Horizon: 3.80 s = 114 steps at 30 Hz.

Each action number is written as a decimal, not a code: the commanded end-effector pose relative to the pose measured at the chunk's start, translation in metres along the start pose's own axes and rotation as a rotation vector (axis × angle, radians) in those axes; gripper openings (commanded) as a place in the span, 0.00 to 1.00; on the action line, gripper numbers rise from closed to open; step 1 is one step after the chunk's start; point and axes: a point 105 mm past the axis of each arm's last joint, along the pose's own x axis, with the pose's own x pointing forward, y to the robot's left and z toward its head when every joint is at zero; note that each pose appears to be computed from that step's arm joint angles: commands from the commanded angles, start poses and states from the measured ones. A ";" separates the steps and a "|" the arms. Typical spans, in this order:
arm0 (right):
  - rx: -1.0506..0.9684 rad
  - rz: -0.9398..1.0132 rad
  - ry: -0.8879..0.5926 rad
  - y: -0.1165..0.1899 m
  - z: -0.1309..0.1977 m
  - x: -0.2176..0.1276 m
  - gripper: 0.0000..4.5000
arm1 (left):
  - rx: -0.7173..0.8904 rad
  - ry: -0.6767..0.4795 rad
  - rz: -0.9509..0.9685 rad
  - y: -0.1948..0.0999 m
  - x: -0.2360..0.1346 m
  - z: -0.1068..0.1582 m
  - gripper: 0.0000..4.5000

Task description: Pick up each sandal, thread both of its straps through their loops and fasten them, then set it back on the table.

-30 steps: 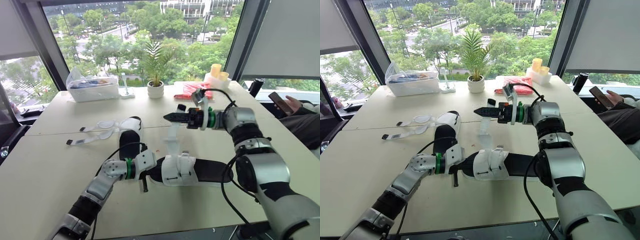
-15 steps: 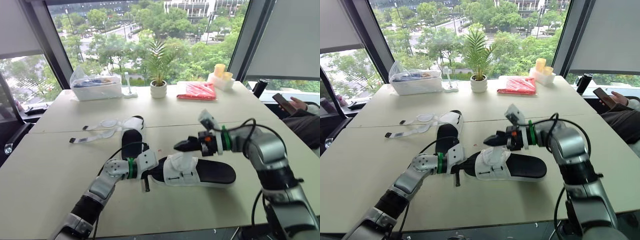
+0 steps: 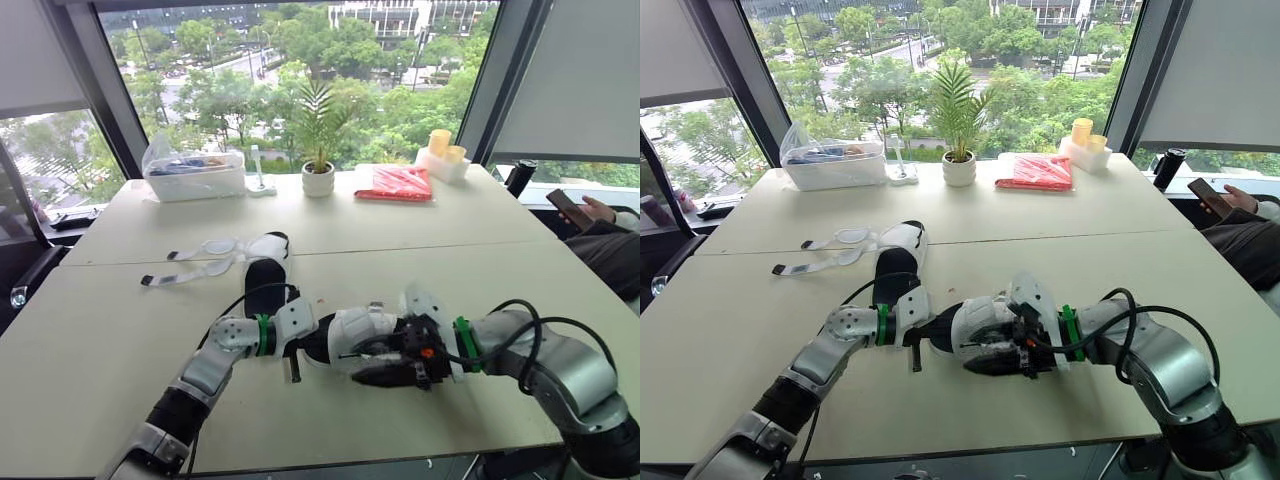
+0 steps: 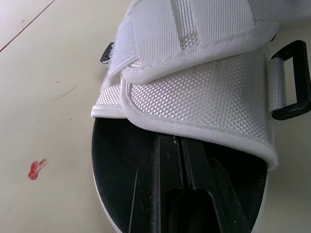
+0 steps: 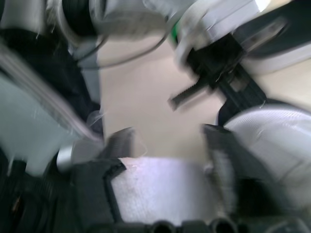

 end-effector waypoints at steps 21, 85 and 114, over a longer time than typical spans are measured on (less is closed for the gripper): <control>0.502 0.016 -0.084 -0.024 -0.037 0.014 0.84 | -0.085 0.126 -0.115 -0.033 0.008 -0.040 0.00; 0.064 -0.139 -0.046 -0.082 0.007 0.039 0.01 | -0.097 0.125 -0.069 -0.033 0.005 -0.041 0.00; -0.006 -0.053 -0.072 -0.058 0.021 0.043 0.01 | -0.097 0.120 -0.060 -0.032 0.007 -0.041 0.00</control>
